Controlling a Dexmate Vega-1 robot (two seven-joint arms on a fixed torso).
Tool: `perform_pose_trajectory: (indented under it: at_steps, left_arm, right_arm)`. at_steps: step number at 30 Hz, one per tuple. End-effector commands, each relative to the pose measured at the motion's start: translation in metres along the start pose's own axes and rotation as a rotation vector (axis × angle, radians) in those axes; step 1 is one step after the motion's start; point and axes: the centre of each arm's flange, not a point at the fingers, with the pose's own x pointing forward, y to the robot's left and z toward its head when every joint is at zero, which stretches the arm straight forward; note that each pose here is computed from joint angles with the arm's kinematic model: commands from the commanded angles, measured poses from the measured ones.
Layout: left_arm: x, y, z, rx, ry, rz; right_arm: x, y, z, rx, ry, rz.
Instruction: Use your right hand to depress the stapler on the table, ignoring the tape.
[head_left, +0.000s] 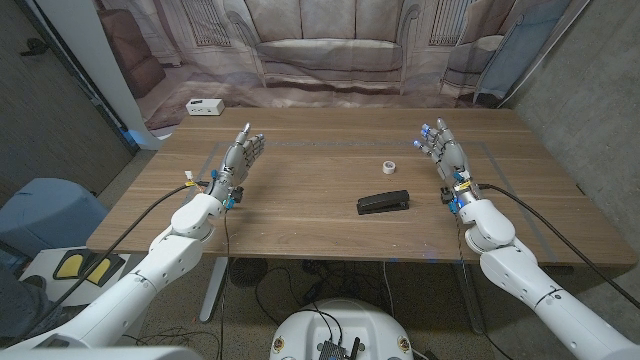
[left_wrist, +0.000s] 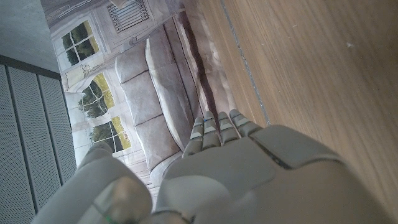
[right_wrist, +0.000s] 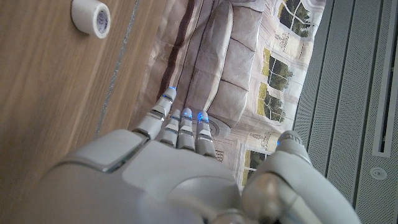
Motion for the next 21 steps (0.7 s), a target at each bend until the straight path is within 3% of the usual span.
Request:
perform_pose_trajectory:
  at_steps: [1, 21]
  left_arm:
    - [0.001, -0.008, 0.002, 0.008, -0.010, -0.019]
    - [0.004, -0.008, 0.003, -0.003, -0.023, -0.025]
  right_arm:
    - [-0.017, -0.005, 0.011, -0.023, -0.015, -0.006]
    - [-0.046, -0.005, 0.017, -0.029, -0.027, -0.050]
